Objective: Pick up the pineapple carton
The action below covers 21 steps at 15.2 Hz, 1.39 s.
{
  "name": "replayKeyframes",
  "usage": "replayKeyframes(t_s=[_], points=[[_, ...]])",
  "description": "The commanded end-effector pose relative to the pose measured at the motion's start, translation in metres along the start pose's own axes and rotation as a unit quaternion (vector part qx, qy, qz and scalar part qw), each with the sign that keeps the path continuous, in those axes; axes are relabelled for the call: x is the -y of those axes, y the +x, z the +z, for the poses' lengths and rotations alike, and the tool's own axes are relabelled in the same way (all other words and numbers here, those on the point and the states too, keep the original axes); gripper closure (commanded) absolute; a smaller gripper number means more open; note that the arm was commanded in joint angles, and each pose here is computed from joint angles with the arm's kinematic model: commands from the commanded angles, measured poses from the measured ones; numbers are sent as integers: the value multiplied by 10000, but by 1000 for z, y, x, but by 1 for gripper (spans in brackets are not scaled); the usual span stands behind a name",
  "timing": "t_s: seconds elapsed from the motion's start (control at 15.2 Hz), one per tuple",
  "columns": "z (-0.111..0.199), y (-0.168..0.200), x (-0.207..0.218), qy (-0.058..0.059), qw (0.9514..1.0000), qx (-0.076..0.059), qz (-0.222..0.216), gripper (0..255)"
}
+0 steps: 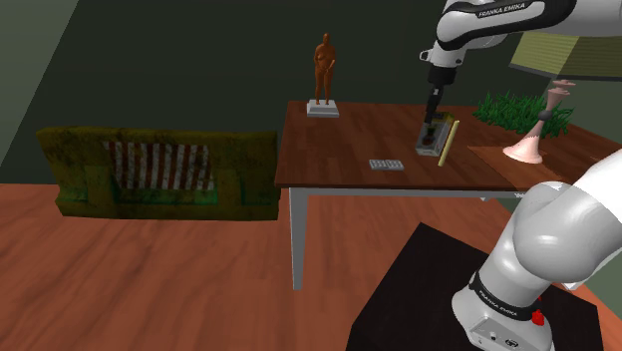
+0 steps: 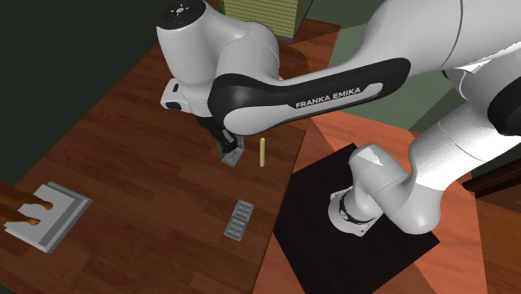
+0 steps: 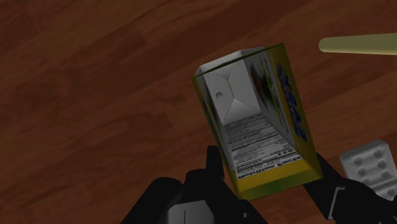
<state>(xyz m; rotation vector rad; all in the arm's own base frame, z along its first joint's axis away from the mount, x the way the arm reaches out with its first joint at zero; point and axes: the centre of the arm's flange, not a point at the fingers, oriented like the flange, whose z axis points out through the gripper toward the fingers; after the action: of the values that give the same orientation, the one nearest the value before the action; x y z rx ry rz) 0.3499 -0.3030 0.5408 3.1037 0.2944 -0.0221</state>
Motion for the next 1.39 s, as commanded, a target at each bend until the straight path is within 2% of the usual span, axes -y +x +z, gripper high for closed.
replayKeyframes(t_s=[0.0, 0.26, 1.32], points=[[1, 0, 0, 8, 10000, 11, 3, 255], [2, -1, 1, 8, 10000, 11, 3, 255], [-78, -2, -1, 9, 10000, 11, 3, 255]])
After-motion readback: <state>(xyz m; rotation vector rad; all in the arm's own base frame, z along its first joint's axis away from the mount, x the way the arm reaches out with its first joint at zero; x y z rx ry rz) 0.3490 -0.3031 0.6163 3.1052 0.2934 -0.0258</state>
